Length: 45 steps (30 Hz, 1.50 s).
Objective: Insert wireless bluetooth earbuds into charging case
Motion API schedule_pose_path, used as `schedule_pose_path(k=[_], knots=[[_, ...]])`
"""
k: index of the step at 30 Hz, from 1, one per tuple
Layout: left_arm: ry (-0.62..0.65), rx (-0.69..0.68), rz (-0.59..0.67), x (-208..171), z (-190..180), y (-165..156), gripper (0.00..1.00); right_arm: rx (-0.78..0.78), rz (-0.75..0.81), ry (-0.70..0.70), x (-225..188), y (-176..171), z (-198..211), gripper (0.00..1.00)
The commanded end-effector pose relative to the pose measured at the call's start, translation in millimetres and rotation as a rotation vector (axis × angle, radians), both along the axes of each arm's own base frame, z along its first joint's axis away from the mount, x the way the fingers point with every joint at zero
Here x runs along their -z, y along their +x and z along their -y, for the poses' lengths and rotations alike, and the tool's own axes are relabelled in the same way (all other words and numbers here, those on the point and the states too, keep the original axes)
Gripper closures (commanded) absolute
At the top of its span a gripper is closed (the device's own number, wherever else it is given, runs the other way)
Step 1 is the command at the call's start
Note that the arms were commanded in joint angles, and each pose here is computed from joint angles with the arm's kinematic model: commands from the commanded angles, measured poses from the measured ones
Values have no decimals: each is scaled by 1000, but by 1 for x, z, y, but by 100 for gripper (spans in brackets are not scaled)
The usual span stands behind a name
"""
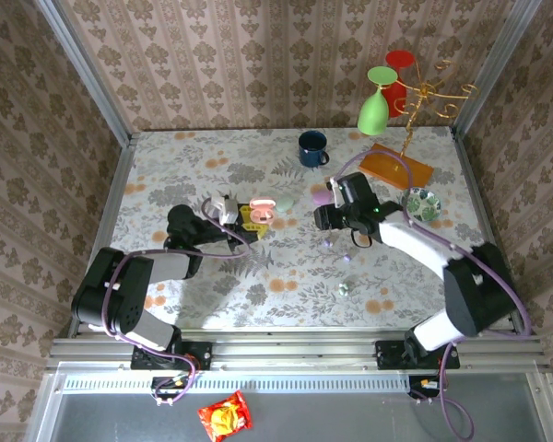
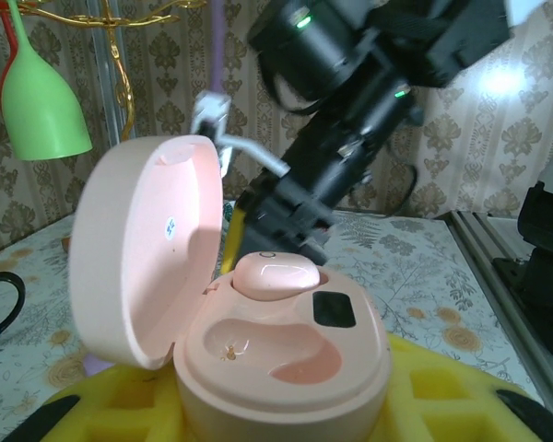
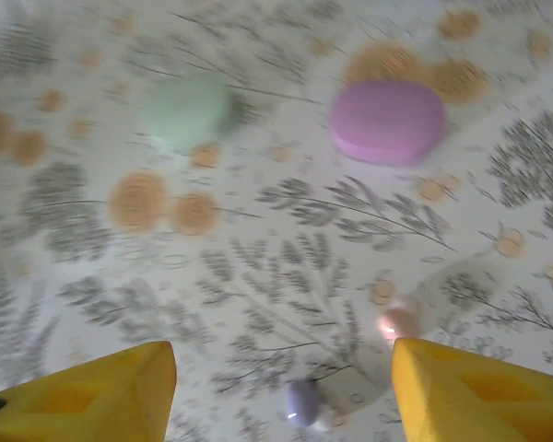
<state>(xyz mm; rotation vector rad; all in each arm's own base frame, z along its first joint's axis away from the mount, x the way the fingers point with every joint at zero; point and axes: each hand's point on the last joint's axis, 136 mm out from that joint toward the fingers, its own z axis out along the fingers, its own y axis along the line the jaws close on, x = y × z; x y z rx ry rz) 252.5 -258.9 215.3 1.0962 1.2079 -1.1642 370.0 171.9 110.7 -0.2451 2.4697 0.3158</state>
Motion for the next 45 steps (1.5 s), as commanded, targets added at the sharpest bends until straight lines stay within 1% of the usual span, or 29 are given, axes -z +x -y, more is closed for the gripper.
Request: schedule_pose_path(k=[1,3,5,11,15,20,26,31,35,41,45], knots=[[-12,-5,56,-7,-3,-3,65,137,-152,-67,32,0,28,36],[-13,-4,56,-8,-4,-4,65,135,-169,-49,43,7,26,36],[-13,-1,57,-8,-4,-5,65,145,-187,-61,50,12,27,36],[-15,2,53,-9,-3,-5,65,115,-226,-69,73,18,23,35],[-16,11,49,-10,-3,-5,65,91,-252,-57,77,18,17,35],[-16,17,52,-11,-2,-5,65,24,-263,-39,81,18,8,35],[-19,17,56,-14,-3,-8,65,-41,-286,-39,81,16,1,35],[-19,19,54,-13,-3,-9,65,-102,-302,-9,80,16,-11,35],[-19,20,54,-14,-3,-9,65,-129,-345,7,80,14,-17,35],[-16,18,53,-11,-3,-8,65,-233,-356,79,69,7,-36,34],[-15,18,54,-10,-3,-8,65,-178,-294,120,55,11,-34,35]])
